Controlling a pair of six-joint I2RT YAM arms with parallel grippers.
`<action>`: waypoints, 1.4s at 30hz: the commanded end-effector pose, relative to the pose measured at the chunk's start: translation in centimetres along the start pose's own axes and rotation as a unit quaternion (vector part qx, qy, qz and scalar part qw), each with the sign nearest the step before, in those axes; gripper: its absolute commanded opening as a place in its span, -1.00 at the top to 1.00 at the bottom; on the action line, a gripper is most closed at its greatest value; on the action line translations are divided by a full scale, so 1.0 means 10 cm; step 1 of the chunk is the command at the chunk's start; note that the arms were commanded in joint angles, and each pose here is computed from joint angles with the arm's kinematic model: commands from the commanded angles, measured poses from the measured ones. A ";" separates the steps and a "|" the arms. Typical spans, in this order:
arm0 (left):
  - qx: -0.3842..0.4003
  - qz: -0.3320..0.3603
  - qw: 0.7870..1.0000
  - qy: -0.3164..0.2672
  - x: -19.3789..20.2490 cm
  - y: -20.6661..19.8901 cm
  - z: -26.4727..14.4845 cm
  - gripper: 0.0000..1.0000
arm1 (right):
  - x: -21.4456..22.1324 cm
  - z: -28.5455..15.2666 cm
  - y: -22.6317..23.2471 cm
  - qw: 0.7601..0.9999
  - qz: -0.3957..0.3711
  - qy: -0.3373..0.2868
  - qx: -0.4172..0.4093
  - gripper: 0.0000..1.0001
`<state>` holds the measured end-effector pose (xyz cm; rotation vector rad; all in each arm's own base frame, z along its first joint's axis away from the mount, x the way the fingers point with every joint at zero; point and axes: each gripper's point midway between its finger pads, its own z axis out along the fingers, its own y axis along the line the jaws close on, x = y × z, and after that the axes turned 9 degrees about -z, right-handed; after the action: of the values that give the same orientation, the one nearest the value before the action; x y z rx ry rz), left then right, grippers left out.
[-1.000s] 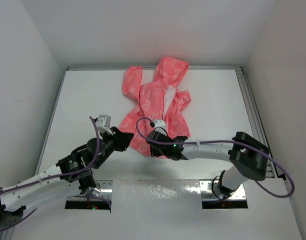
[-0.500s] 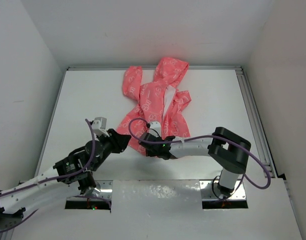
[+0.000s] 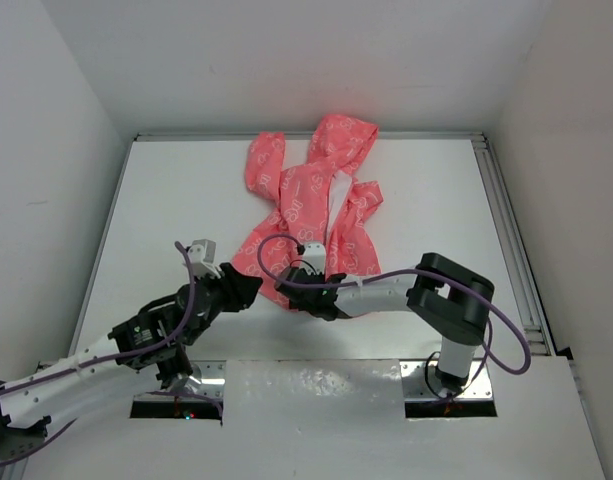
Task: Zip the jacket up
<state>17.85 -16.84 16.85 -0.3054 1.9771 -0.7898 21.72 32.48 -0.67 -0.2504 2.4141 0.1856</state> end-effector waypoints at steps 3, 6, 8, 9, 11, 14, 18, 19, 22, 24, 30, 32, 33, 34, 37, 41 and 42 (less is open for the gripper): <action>0.003 -0.006 1.000 0.003 0.01 -0.01 -0.01 0.20 | -0.06 -0.01 -0.11 0.999 0.019 -0.033 0.025 0.18; 0.009 -0.011 1.000 0.008 0.07 0.00 0.02 0.20 | -0.01 0.03 -0.10 0.999 0.015 -0.023 0.024 0.45; 0.005 -0.005 1.000 0.016 0.09 -0.01 0.02 0.18 | -0.02 0.04 -0.05 0.999 0.020 -0.026 0.013 0.58; 0.001 -0.002 1.000 0.018 0.10 0.00 0.03 0.15 | -0.02 0.04 -0.04 0.999 0.019 -0.028 0.011 0.69; -0.004 0.000 1.000 0.028 0.18 0.04 0.06 0.10 | -0.05 0.01 -0.08 0.999 0.019 -0.038 0.011 0.88; 0.004 0.009 0.999 0.043 0.24 0.00 0.08 -0.02 | -0.17 -0.12 -0.11 0.997 0.028 -0.071 -0.009 1.00; 0.032 0.031 0.997 0.064 0.36 -0.10 0.15 -0.14 | -0.31 -0.38 -0.18 0.995 -0.006 -0.095 -0.039 1.00; 0.041 0.037 0.996 0.071 0.39 -0.14 0.15 -0.15 | -0.32 -0.43 -0.18 0.994 -0.013 -0.096 -0.051 1.00; 0.077 0.056 0.991 0.092 0.49 -0.26 0.18 -0.19 | -0.27 -0.61 -0.21 0.991 -0.032 -0.084 -0.104 1.00; 0.108 0.066 0.988 0.091 0.52 -0.35 0.20 -0.20 | -0.31 -0.78 -0.12 0.981 -0.014 -0.068 -0.183 1.00; 0.178 0.075 0.979 0.060 0.42 -0.66 0.24 -0.26 | -0.43 -1.06 0.00 0.945 -0.010 -0.039 -0.325 1.00; 0.181 0.083 0.978 0.061 0.43 -0.68 0.25 -0.33 | -0.52 -1.13 0.01 0.938 -0.007 -0.042 -0.345 1.00; 0.179 0.094 0.977 0.068 0.47 -0.67 0.28 -0.34 | -0.55 -1.17 0.02 0.935 -0.006 -0.043 -0.353 1.00; 0.189 0.098 0.974 0.073 0.50 -0.71 0.27 -0.41 | -0.56 -1.22 0.05 0.929 -0.008 -0.038 -0.367 1.00; 0.190 0.103 0.973 0.080 0.58 -0.69 0.33 -0.50 | -0.71 -1.33 0.09 0.919 0.007 -0.047 -0.391 1.00; 0.176 0.119 0.974 0.082 0.60 -0.65 0.40 -0.51 | -0.86 -1.41 0.11 0.906 0.038 -0.054 -0.419 1.00; 0.178 0.120 0.973 0.082 0.62 -0.63 0.39 -0.51 | -0.89 -1.44 0.10 0.905 0.041 -0.057 -0.420 1.00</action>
<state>17.02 -25.74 13.66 0.1920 2.0166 -0.9712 18.87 30.10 11.12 -0.4745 2.2324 1.0850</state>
